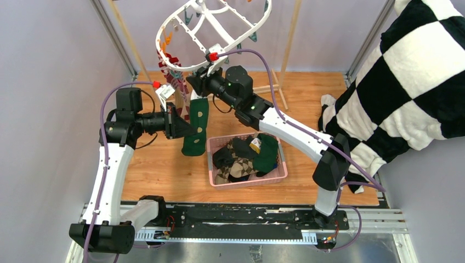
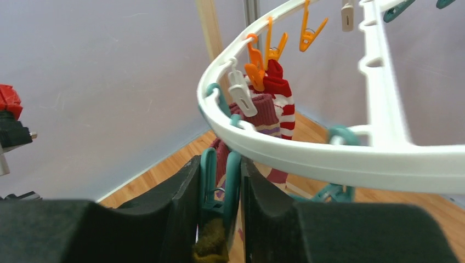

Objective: Remove the socks clipped to the hanger
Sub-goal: Remove the sock from the hanger.

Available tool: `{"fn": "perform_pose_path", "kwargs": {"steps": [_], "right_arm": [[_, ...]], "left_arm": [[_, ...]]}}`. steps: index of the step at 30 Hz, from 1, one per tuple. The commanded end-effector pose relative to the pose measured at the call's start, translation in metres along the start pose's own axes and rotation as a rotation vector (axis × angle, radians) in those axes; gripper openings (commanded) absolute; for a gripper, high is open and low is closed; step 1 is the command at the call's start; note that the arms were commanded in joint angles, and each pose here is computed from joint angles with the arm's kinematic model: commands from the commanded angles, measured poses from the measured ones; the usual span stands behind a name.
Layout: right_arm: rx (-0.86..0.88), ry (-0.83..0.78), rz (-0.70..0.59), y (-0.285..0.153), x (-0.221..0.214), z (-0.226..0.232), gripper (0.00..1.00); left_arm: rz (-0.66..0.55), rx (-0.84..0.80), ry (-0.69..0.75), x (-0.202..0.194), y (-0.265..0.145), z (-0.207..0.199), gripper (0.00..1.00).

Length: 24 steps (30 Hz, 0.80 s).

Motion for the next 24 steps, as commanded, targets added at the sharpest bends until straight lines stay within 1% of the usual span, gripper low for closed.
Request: {"fn": "perform_pose_path", "kwargs": {"steps": [1,4,6,14,20,24], "right_arm": [[-0.001,0.027,-0.074,0.005,0.022,0.002,0.19],[0.014,0.059,-0.074,0.004,0.023,0.001,0.02],[0.016,0.084,-0.071,0.002,0.023,-0.001,0.0],[0.069,0.147,-0.084,-0.007,0.029,-0.001,0.0],[0.116,0.145,-0.111,-0.017,0.037,0.004,0.15],[0.139,0.179,-0.115,-0.018,0.042,0.004,0.14]], "left_arm": [[0.013,-0.01,0.009,-0.003,0.001,-0.002,0.0],[0.016,-0.008,0.013,-0.005,0.001,-0.001,0.0],[0.016,-0.001,0.018,-0.008,0.001,0.0,0.0],[0.018,0.02,0.025,-0.014,0.001,0.003,0.0],[0.034,0.064,0.039,-0.026,0.003,0.016,0.0],[0.07,0.088,0.004,-0.038,0.008,0.032,0.0]]}}
Point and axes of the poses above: each gripper's point midway between its finger pads, its own y axis out along the fingers, its own z axis along the line the jaws close on, x = y × z, the point moved 5 cm from there along -y, back along the fingers, and after that the axes turned 3 degrees about -y, right-handed, at the moved point
